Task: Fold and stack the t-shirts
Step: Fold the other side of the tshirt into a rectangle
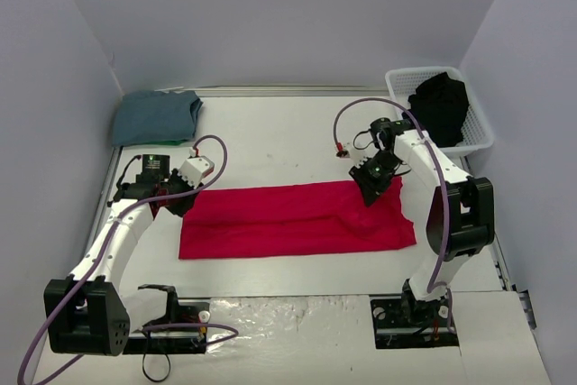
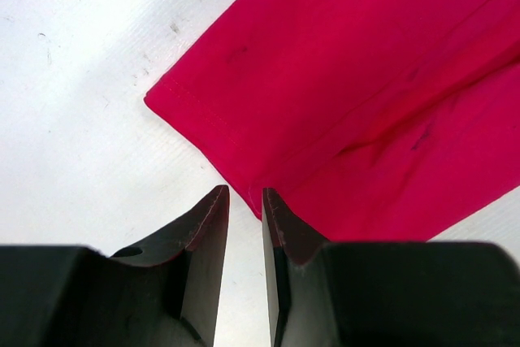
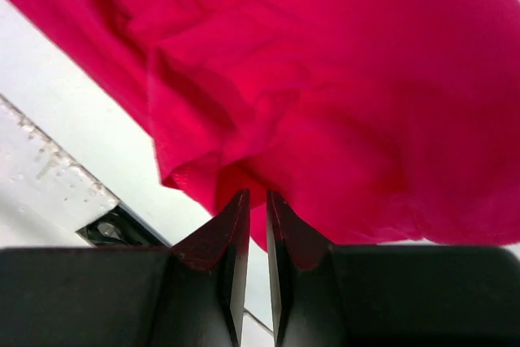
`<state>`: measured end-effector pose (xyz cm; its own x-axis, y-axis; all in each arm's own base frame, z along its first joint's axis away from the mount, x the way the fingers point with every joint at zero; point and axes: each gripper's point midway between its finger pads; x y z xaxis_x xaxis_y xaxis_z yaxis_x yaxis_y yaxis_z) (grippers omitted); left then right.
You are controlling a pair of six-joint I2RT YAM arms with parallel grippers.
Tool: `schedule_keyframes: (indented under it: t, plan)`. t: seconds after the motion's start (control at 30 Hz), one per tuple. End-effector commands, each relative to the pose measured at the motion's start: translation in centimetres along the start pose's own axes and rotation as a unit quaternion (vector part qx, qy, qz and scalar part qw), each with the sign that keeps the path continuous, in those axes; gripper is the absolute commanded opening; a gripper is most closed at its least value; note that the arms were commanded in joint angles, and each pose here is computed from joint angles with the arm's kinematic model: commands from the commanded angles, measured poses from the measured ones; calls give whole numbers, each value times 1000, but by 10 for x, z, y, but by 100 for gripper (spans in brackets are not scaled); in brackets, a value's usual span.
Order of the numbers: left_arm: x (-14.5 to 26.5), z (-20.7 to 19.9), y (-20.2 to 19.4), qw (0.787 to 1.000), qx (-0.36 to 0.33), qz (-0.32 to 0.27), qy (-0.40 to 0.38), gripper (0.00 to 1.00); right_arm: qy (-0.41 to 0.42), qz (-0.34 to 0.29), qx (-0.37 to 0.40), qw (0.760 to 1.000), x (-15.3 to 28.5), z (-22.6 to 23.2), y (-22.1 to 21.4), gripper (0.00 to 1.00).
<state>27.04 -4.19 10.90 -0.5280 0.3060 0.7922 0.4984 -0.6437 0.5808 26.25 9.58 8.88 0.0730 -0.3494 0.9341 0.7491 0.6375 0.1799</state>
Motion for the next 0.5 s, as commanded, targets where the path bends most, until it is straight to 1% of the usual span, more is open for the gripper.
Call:
schedule_keyframes:
  t: [0.0,0.23,0.47]
  plan:
    - [8,6,9,1000,2,-20,18,23,-39,18,-23,999,6,-17,-5,11]
    - [6,6,8,1000,3,-20,17,23,-54,43,-29,997,1,-19,-15,10]
    - [6,6,7,1000,3,-18,17,22,-53,95,-16,994,-16,-5,-27,10]
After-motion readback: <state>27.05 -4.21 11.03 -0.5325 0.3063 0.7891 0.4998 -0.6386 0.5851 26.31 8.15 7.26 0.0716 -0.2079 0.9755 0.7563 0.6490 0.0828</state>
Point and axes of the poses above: each gripper's point midway between its finger pads, its own x axis back along the fingers, its own z axis along the line the jaws close on, y = z × x, and after that the axes turned 7 degrees about -x, right-handed
